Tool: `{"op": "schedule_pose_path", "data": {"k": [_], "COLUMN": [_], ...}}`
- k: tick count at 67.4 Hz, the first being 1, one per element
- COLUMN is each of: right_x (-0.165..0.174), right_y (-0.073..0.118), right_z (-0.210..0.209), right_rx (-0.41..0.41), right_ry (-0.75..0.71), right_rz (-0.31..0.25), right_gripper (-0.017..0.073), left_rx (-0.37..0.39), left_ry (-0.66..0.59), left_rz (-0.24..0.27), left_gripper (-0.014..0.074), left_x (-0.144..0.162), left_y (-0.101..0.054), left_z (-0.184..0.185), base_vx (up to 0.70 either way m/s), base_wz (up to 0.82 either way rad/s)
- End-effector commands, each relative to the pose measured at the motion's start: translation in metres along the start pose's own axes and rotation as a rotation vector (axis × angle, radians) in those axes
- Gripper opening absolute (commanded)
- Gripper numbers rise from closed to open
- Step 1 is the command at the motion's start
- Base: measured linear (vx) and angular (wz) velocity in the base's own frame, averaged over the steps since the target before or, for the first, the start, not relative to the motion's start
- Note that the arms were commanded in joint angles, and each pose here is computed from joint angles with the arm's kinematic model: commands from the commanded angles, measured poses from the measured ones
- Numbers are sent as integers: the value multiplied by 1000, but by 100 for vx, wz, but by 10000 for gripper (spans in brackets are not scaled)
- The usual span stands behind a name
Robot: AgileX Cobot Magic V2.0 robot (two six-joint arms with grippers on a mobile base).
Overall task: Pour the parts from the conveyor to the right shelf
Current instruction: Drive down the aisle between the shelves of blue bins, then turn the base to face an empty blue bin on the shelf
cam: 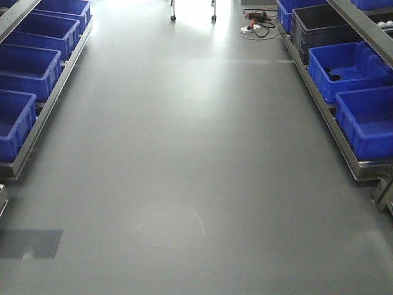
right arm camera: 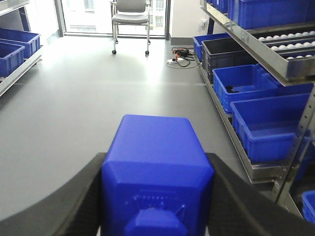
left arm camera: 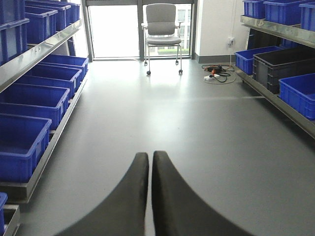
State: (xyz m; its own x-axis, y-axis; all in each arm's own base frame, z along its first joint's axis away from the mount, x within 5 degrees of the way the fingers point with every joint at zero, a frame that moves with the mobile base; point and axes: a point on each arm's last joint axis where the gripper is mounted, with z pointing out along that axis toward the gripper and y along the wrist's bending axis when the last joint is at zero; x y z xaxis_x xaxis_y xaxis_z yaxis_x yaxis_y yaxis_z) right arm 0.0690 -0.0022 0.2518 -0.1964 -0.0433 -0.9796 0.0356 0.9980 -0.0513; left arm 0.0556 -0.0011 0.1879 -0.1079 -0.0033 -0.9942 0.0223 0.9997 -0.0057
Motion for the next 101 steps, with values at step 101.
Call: {"op": "schedule_pose_path", "data": {"k": [101], "right_x": [-17], "right_y": [-2], "right_z": [-2], "right_rx": [19], "right_ry": [-99], "right_rz": [-11], "right_gripper": [-5], "left_rx": [8], "left_ry": [-95], "left_rz": [-8], "left_gripper": [-6], "left_x": [-13], "left_y": [-1], "left_z": [-2], "base_vx": [29], "base_wz": [77]}}
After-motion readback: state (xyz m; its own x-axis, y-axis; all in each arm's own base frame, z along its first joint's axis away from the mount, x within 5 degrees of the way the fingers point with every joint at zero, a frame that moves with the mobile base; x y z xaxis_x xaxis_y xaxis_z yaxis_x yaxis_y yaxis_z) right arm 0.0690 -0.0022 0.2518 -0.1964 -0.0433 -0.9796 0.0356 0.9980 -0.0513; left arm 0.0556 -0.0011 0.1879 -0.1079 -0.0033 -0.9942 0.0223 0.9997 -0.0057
